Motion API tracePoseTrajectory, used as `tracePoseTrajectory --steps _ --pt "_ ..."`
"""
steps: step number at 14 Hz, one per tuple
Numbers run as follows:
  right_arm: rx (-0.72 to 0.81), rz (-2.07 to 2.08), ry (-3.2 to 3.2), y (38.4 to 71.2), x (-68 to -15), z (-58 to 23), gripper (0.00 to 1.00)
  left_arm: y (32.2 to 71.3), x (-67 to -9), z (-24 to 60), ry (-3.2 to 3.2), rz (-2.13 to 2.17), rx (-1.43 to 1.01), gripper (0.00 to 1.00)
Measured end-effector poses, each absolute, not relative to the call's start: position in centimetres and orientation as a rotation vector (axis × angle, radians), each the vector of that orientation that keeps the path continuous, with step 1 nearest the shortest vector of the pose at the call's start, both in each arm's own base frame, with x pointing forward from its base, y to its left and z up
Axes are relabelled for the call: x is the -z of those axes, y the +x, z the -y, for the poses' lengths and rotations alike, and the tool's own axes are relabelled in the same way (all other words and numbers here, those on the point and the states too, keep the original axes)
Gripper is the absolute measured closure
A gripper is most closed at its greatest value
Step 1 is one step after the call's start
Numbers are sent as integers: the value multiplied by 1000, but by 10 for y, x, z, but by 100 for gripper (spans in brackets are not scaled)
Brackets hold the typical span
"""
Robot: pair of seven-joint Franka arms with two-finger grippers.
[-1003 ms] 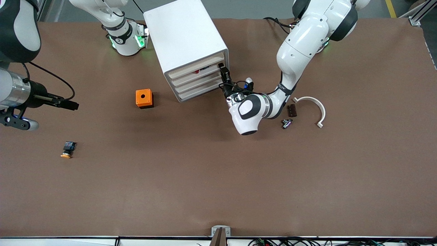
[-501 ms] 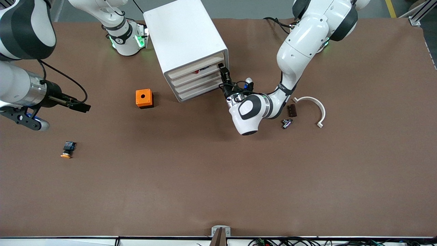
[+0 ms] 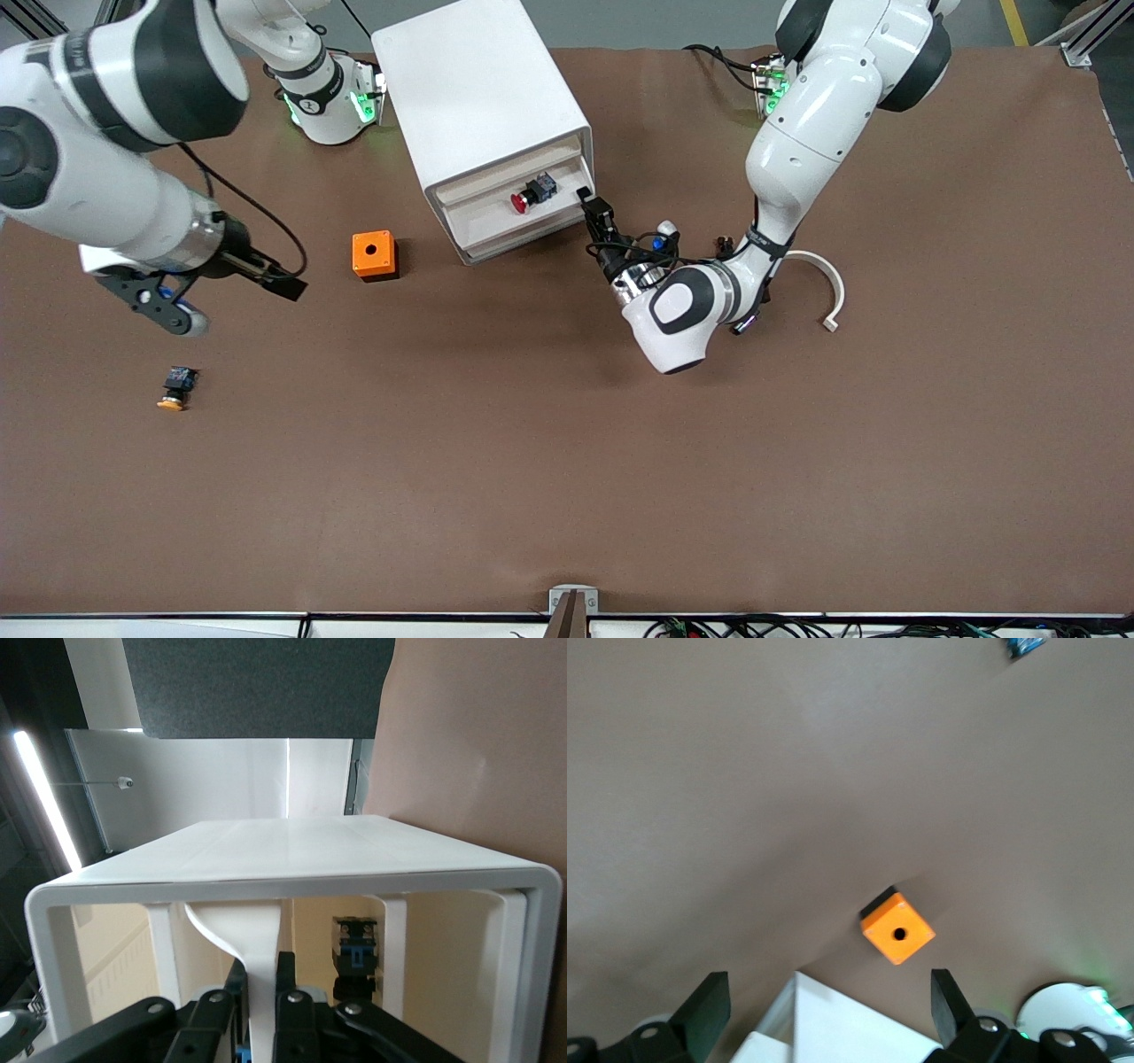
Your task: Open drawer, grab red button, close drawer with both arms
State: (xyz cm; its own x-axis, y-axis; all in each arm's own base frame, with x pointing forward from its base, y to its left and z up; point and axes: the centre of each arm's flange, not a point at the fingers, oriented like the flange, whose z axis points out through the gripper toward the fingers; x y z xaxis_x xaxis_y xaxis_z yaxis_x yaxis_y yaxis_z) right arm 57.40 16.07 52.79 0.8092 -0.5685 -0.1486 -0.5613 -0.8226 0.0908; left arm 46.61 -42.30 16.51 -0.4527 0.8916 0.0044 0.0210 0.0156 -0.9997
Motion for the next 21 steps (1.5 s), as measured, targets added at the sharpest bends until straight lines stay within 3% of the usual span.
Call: tracePoseTrajectory --steps 7,16,17,21 --pt "104 1184 2914 526 -488 -328 0 500 -173 397 -949 1635 -1570 85" --pt "48 1210 2952 456 -391 -482 0 535 -181 366 -929 1715 -1617 85" --pt "46 1227 2949 450 -387 -490 0 537 -182 366 -932 1726 -1620 81" --pt "45 1264 2939 437 -384 -505 0 547 -191 366 -983 1742 -1657 39"
